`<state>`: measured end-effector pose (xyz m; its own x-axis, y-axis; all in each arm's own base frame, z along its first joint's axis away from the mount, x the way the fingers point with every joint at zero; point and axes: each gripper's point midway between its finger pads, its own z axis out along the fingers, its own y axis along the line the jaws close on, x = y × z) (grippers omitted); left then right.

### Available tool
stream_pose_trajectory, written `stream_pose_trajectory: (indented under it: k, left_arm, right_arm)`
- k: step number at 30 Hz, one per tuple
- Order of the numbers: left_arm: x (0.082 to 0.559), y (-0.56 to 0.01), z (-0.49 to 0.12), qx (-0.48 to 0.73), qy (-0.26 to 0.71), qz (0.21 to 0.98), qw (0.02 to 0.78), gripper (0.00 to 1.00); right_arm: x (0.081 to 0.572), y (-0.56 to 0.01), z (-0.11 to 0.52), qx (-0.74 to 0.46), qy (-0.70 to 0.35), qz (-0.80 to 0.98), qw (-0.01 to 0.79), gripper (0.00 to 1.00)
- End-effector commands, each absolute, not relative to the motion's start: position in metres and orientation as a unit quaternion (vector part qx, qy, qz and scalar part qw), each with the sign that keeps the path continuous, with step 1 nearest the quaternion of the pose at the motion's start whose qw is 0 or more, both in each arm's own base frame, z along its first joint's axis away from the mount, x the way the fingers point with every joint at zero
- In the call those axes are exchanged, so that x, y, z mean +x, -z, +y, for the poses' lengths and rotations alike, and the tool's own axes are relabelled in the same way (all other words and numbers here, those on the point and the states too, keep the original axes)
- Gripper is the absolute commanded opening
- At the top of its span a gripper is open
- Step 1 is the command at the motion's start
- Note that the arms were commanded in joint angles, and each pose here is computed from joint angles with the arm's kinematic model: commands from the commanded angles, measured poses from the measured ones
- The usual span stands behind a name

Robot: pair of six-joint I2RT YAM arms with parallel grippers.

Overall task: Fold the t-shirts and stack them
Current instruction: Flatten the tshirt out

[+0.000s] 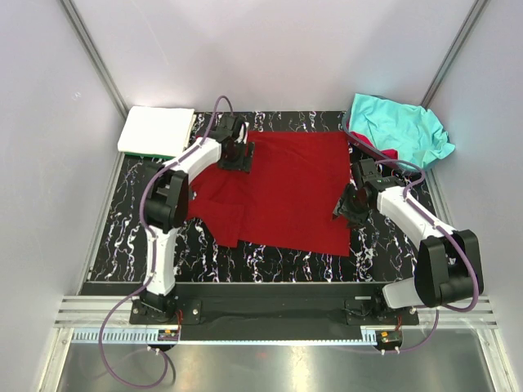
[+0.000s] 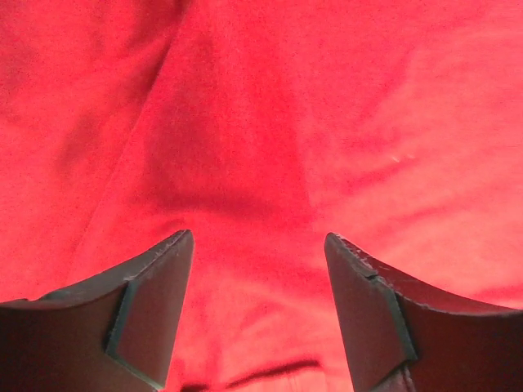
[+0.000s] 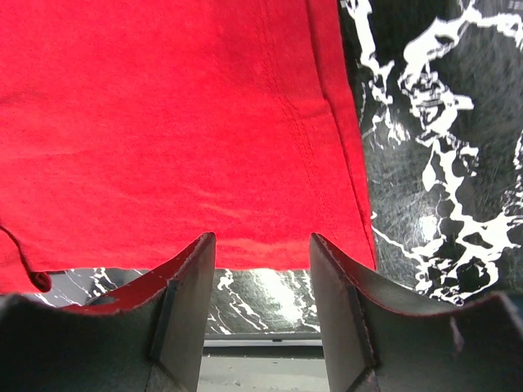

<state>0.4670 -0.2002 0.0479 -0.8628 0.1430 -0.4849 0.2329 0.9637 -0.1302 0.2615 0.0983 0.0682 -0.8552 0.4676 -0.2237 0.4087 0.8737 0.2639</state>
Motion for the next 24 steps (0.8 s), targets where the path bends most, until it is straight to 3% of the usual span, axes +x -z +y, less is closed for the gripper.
stream_pose_trajectory:
  k: [1,3,7,12,24]
  left_arm:
    - [0.457,-0.124,-0.184,0.093,0.071,0.945,0.305,0.72]
    - [0.429,-0.138,-0.167,0.071,0.057,0.946,0.31,0.72]
    - [0.386,-0.132,-0.173,0.073,0.057,0.949,0.301,0.59]
    - [0.358,-0.097,-0.201,0.076,0.043,0.964,0.253,0.38]
    - [0.356,-0.047,-0.234,0.077,-0.02,0.974,0.214,0.36]
  right_arm:
    - [0.275,-0.079,0.09,0.217,-0.09,0.958,0.164,0.57]
    - [0.274,-0.078,0.095,0.216,-0.102,0.958,0.157,0.57]
    - [0.27,-0.076,0.102,0.219,-0.126,0.956,0.153,0.55]
    - [0.255,-0.073,0.106,0.234,-0.139,0.952,0.137,0.54]
    - [0.237,-0.072,0.104,0.252,-0.146,0.946,0.141,0.51]
